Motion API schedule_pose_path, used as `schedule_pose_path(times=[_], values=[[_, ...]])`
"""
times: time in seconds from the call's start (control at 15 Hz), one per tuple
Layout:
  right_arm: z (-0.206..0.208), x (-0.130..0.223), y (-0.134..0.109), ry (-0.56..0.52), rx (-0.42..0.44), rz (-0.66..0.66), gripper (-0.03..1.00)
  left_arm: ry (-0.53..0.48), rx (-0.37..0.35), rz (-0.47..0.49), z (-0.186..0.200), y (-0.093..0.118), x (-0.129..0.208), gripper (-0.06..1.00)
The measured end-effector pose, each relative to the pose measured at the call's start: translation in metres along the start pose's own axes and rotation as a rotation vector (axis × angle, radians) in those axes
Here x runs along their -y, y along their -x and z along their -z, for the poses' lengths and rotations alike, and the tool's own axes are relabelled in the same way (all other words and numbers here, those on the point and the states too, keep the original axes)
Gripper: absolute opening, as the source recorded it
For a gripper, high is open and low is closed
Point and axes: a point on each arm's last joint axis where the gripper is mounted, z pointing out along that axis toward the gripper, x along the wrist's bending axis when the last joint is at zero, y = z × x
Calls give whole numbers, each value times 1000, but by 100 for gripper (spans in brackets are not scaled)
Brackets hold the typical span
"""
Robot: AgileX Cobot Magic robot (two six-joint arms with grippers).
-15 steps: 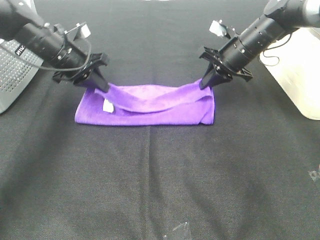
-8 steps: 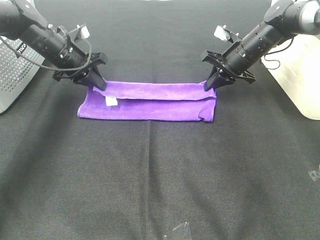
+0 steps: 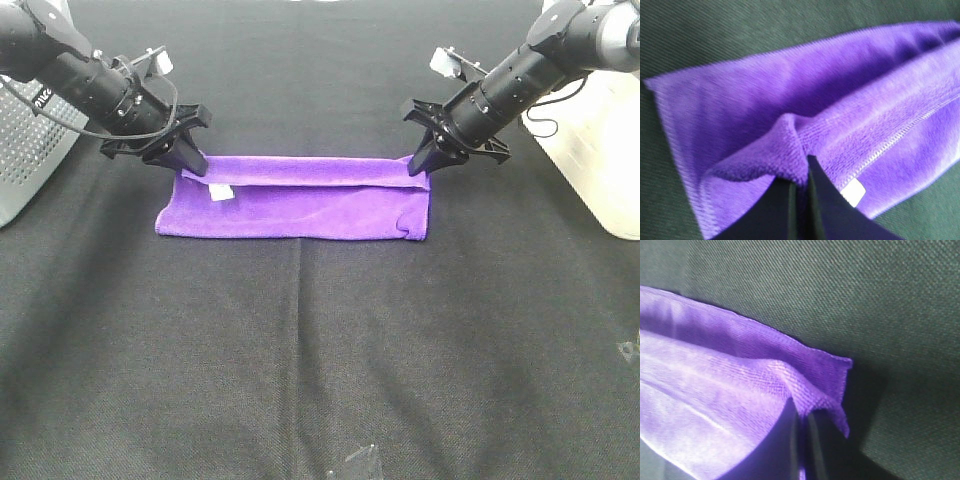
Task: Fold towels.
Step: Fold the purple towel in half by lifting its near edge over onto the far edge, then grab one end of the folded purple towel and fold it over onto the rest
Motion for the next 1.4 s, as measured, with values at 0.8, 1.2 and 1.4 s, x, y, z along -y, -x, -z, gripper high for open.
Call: schedule_pose_path(times=[0.8, 1.2, 1.4], values=[[-1, 2, 4, -18, 44, 36, 43, 14, -90, -36, 0, -8, -2, 46], [13, 5, -5, -123, 26, 78, 73, -121, -131, 15, 8, -11, 6, 74], [46, 5, -25, -177, 17, 114, 73, -167, -101, 43, 28, -19, 3, 75]])
